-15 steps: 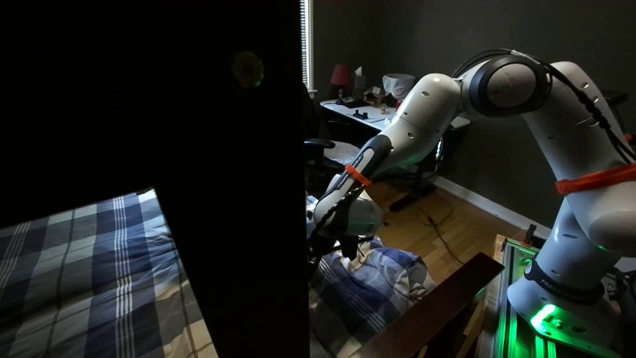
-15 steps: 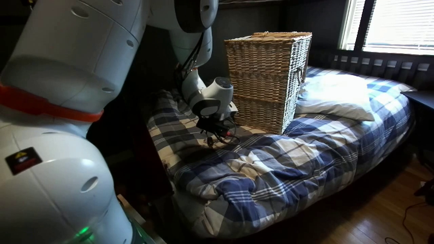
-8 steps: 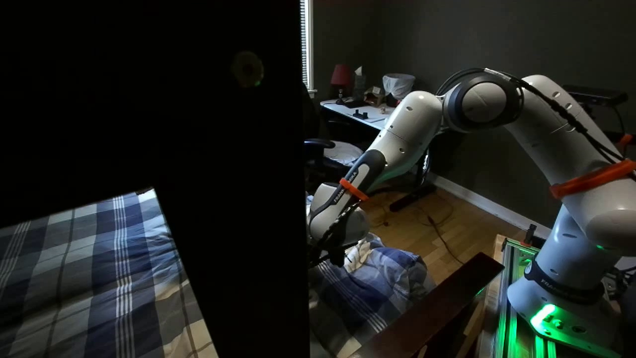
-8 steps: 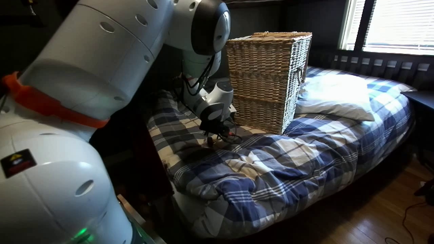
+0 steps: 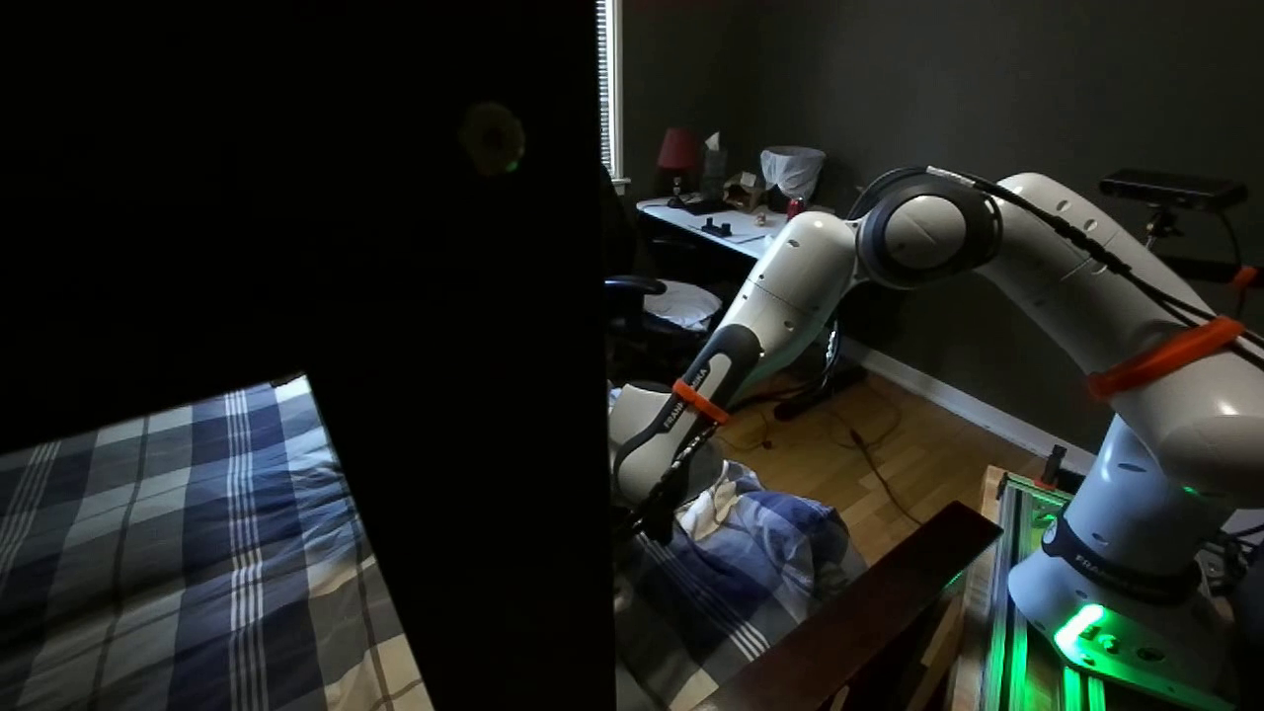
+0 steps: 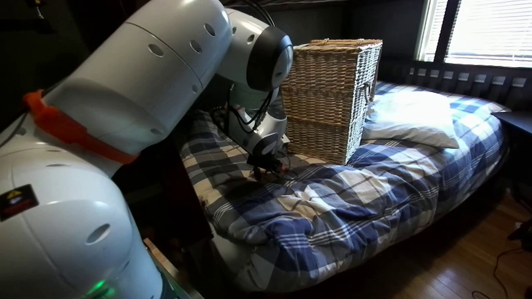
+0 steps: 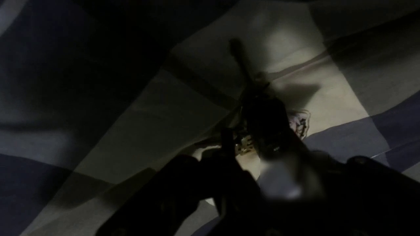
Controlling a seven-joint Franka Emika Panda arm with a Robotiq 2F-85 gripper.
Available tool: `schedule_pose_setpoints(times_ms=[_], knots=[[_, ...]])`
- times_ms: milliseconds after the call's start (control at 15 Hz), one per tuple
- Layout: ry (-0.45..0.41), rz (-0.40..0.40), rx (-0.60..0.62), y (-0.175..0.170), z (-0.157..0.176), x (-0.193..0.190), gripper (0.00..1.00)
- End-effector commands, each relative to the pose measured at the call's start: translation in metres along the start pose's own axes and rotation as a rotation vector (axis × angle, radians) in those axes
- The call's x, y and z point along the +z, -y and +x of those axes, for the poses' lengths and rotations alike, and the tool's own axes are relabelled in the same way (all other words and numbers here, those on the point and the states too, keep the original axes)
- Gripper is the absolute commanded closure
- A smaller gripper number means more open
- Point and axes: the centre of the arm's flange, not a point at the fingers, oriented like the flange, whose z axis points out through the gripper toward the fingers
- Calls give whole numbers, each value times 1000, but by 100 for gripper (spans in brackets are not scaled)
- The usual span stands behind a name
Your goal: Remove the keys from blanket and put them on the headboard.
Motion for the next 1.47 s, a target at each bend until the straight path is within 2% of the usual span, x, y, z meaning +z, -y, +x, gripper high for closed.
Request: schedule_pose_setpoints(times_ms=[0, 200, 533, 600, 733, 1067, 1133, 1400], knots=[[-28, 11, 18, -8, 3, 12, 64], [-33, 16, 27, -12, 3, 15, 62], [-42, 34, 37, -13, 5, 17, 89], [-45, 37, 40, -13, 5, 17, 88], [-45, 44, 47, -13, 6, 17, 93], [-36, 65, 68, -13, 2, 22, 90], [-36, 67, 71, -13, 1, 23, 96], [-44, 63, 65, -6, 4, 7, 99]])
